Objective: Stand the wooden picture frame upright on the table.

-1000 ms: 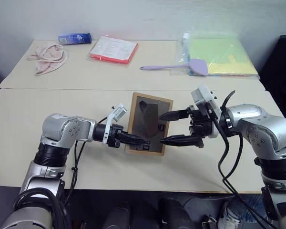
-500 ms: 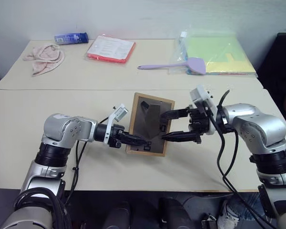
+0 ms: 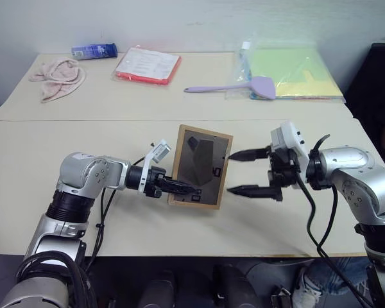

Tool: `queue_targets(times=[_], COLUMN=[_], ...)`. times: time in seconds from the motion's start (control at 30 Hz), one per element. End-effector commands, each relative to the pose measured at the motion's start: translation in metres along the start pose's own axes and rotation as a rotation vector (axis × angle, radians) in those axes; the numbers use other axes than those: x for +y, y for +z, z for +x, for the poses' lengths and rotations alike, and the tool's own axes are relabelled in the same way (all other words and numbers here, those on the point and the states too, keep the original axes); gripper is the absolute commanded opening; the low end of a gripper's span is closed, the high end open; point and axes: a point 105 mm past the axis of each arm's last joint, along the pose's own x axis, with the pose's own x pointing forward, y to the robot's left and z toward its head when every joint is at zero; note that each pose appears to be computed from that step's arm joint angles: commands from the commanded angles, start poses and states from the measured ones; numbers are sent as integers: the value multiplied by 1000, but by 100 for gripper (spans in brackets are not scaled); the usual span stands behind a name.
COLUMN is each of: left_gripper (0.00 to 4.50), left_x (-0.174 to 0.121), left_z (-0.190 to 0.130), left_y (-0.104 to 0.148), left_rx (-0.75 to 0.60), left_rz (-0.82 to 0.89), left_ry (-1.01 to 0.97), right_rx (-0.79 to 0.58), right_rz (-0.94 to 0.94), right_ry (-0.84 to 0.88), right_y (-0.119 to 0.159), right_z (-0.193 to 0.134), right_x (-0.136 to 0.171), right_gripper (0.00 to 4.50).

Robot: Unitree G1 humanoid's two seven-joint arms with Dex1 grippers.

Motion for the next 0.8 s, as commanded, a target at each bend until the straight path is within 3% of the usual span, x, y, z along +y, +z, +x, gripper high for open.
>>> queue_targets(times=[0.03, 0.17, 0.27, 0.43, 0.53, 0.73, 0.8], left_gripper=[128, 128, 128, 128, 128, 128, 128], left_x=[-17, -28, -32, -39, -38, -39, -37], left_z=[-10, -13, -13, -14, -14, -14, -15], left_y=[9, 9, 11, 13, 12, 9, 11], left_rx=[-16, -2, -3, 1, 4, 8, -4], left_rz=[41, 20, -3, -35, -46, -55, -63], left_ry=[-55, -94, -117, -153, -148, -149, -145], right_rx=[51, 83, -60, -280, -314, -293, -322], right_rz=[-439, -1168, -1488, -1605, -1613, -1651, -1676], right_ry=[-85, -131, -94, -236, -331, -391, -385], right_y=[7, -4, -3, 19, 30, 28, 28], right_z=[-22, -10, 8, 32, 39, 49, 49], right_x=[-11, -12, 2, 2, -8, -21, -17], right_gripper=[450, 450, 450, 450, 390, 196, 178])
